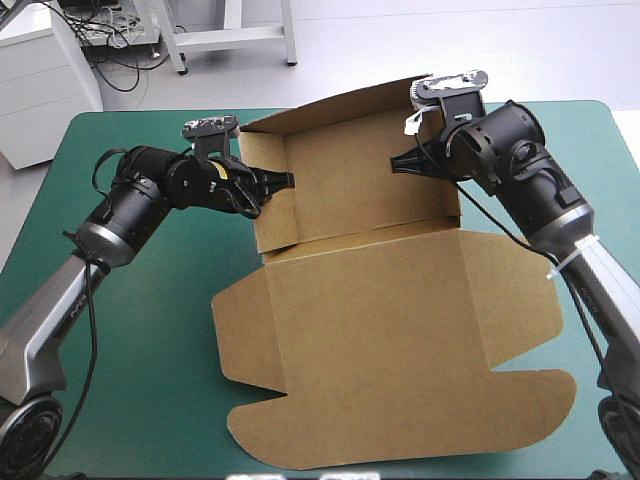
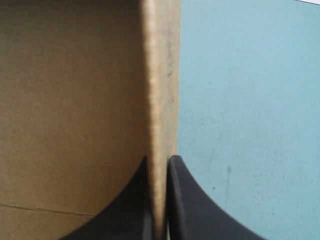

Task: Fold the box

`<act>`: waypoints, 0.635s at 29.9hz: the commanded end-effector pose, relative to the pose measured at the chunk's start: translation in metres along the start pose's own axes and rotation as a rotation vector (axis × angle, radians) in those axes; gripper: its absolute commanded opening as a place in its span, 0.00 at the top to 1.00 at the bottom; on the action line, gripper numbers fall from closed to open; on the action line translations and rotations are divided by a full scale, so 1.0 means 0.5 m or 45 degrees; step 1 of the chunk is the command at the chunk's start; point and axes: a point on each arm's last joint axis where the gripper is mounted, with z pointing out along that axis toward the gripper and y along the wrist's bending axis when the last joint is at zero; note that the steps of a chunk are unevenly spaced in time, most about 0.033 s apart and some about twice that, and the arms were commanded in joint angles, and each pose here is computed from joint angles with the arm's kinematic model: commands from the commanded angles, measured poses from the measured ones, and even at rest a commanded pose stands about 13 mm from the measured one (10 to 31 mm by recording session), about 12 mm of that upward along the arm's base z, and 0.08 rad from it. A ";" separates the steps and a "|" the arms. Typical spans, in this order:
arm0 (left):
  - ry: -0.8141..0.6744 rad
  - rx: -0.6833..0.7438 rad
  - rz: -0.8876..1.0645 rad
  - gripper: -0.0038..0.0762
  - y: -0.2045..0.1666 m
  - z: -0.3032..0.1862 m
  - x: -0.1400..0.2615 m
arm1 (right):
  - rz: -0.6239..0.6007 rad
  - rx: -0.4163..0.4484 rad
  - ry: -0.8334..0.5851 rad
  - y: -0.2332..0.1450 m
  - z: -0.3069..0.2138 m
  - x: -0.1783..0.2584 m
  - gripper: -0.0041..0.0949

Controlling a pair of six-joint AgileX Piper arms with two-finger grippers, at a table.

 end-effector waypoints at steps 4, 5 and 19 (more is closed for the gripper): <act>-0.162 0.153 -0.009 0.99 -0.029 -0.055 -0.019 | 0.068 -0.129 -0.187 0.001 -0.064 -0.024 0.97; -0.169 0.155 -0.001 0.99 -0.029 -0.057 -0.020 | 0.069 -0.132 -0.186 0.002 -0.064 -0.024 0.97; -0.224 0.154 0.162 0.99 -0.039 -0.125 -0.028 | 0.060 -0.128 -0.140 -0.002 -0.070 -0.016 0.97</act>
